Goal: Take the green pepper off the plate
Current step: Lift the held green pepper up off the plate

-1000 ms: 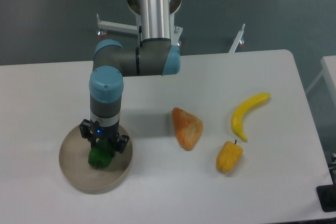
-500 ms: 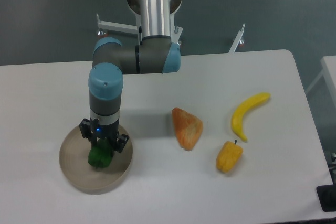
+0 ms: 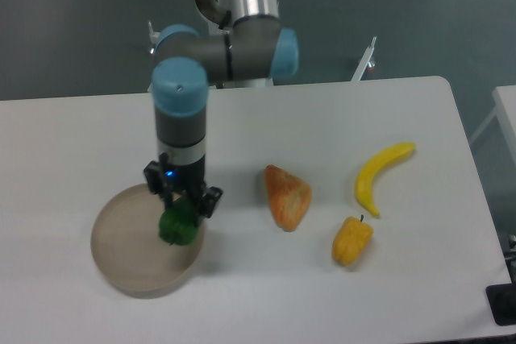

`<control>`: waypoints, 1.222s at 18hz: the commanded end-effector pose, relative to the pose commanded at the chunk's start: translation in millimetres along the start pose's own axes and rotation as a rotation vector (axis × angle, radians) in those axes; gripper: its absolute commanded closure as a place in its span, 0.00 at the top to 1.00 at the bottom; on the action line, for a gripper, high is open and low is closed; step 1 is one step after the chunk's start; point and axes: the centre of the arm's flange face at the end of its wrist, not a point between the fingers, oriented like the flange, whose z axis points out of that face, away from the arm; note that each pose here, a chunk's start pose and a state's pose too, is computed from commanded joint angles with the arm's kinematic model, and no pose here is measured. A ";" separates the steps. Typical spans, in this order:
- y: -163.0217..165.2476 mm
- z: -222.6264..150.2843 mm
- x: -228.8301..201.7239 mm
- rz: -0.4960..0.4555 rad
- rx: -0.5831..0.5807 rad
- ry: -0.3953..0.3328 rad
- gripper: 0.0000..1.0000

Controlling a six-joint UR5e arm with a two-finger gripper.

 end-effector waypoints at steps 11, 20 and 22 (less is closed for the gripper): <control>42.0 -27.9 -61.2 0.067 0.001 -0.052 0.40; 50.7 -34.9 -68.9 0.087 -0.004 -0.067 0.40; 49.7 -36.2 -68.9 0.088 -0.005 -0.072 0.40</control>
